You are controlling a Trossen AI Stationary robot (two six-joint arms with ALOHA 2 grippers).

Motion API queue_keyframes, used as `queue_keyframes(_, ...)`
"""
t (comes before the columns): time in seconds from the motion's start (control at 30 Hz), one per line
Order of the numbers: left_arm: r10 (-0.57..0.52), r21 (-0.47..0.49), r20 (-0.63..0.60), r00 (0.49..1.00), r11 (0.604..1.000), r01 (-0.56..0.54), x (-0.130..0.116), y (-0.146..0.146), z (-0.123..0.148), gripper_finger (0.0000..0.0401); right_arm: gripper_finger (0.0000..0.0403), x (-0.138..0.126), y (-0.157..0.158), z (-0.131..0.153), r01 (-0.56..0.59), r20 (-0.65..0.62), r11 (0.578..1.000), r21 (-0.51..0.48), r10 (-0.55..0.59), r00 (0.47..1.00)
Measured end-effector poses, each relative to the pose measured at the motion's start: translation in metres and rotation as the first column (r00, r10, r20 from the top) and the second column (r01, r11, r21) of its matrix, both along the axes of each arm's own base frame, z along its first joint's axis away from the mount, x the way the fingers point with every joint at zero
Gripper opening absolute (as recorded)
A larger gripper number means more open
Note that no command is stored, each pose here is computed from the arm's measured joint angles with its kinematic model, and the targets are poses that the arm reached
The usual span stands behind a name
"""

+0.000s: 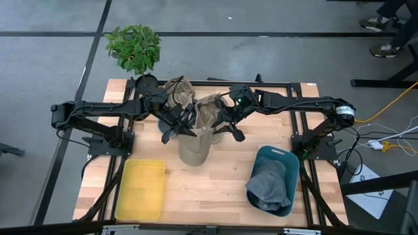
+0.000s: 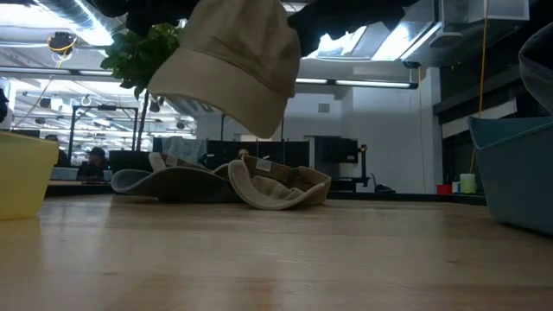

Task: Pick & Place hat
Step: Put the bottom brown cap into the yellow bin

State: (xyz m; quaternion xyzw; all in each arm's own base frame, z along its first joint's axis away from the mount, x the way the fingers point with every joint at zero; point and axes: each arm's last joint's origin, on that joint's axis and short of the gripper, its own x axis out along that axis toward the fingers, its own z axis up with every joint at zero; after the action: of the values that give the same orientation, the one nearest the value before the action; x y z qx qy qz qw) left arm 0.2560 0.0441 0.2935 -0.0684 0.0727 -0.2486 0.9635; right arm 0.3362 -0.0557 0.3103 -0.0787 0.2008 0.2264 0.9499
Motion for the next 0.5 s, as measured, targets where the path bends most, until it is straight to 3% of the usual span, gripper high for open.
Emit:
queue_keyframes(0.17, -0.038, -0.017, -0.027, 0.999, 0.999, 0.038, -0.001, -0.001, -0.002, 0.0006, 0.0011, -0.003, -0.004, -0.001, -0.045, -0.003, 0.999, 0.028, 0.045, 0.999)
queue_keyframes(0.33, -0.13, -0.026, -0.034, 0.991, 0.991, 0.129, -0.002, -0.003, -0.004, 0.0005, 0.001, -0.006, -0.01, 0.002, -0.164, 0.036, 0.981, 0.104, 0.161, 0.986)
queue_keyframes(0.5, -0.142, -0.001, -0.022, 0.99, 0.99, 0.142, -0.003, -0.003, -0.005, 0.0005, 0.001, -0.008, -0.018, 0.005, -0.215, 0.075, 0.967, 0.14, 0.206, 0.976)
